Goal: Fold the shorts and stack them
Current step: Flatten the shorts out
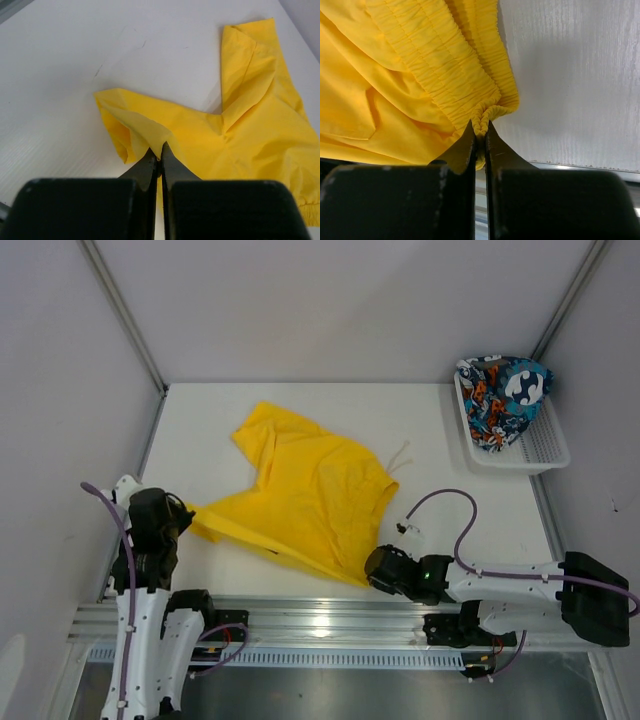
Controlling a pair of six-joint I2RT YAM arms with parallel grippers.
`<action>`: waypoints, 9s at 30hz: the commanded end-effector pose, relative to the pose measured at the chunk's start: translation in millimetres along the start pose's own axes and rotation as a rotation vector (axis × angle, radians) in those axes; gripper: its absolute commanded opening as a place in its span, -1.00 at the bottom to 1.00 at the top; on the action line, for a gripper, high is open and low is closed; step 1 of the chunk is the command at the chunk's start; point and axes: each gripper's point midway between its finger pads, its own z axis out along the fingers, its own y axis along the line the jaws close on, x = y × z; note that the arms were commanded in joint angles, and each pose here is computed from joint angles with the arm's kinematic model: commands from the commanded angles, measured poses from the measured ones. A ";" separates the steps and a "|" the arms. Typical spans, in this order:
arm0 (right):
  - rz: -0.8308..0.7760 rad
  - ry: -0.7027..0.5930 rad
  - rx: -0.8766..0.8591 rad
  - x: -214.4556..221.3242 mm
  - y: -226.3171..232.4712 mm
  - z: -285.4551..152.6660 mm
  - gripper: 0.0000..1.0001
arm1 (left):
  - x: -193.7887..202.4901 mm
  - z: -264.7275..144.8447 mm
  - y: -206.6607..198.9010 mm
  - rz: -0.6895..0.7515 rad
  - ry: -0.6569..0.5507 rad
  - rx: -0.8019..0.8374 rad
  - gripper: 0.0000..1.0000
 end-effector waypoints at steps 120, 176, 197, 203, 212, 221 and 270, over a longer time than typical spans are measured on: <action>-0.841 -0.256 -0.271 -237.8 296.1 274.2 -0.75 | 200.6 -60.3 -74.9 0.175 0.510 0.785 -1.00; -0.892 -0.007 -1.035 -178.1 374.5 118.2 0.36 | 197.5 -56.2 -68.8 0.168 0.503 0.729 -1.00; -1.016 0.333 -0.883 -70.9 316.7 169.1 0.22 | 193.5 -53.1 -71.3 0.180 0.487 0.712 -1.00; -1.007 0.353 -0.964 -66.1 325.1 157.1 0.36 | 193.1 -54.2 -71.4 0.180 0.491 0.713 -1.00; -0.769 0.280 -1.221 -147.0 353.8 108.6 0.36 | 190.3 -55.2 -72.8 0.174 0.485 0.714 -1.00; -0.751 0.040 -0.760 -227.3 316.8 171.8 0.42 | 189.7 -56.2 -73.1 0.172 0.489 0.712 -1.00; -0.268 -0.194 -0.791 -401.1 252.9 202.9 0.51 | 161.3 -59.9 -83.4 0.219 0.476 0.610 -0.95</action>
